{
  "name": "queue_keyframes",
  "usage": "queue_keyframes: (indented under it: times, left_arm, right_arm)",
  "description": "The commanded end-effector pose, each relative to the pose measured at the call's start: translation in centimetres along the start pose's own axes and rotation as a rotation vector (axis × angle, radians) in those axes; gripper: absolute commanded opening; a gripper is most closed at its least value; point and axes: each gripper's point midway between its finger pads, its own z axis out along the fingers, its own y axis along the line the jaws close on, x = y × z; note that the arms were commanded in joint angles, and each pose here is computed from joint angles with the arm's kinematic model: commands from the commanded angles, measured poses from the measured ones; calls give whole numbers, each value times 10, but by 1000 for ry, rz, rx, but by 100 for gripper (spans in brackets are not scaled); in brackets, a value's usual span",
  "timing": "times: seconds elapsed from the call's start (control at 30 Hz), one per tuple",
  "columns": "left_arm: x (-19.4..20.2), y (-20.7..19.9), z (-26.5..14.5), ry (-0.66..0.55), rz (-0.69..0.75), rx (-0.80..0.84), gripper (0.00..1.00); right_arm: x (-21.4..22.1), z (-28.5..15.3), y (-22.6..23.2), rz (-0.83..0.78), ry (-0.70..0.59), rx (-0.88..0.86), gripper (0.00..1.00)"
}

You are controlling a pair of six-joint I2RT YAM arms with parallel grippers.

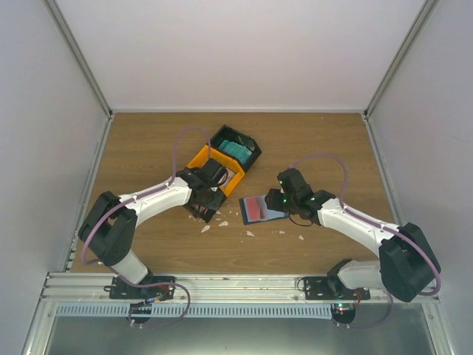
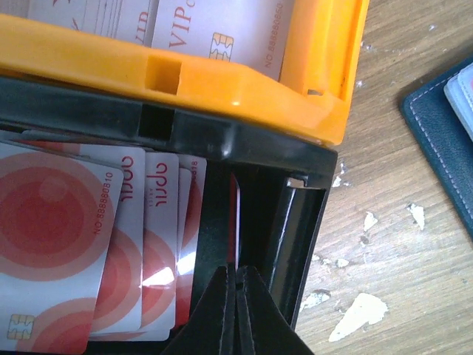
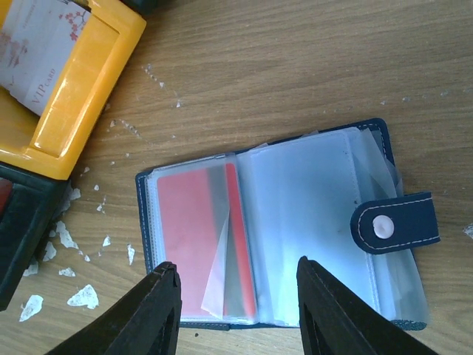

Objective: Put the credit cards into the card holder
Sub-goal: Pick up the credit card from the storage box.

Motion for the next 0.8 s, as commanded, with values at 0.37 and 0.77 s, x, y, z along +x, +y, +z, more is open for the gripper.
queue_keyframes:
  times: [0.37,0.77]
  left_arm:
    - [-52,16,-101,-286,-74,-33,0]
    - [-88,-78,-251,-667,-60,707,0]
  right_arm:
    - [-28,-40,54,-99,-97,-250,47]
    - [-51,-154,145,-282,-323,-803,69]
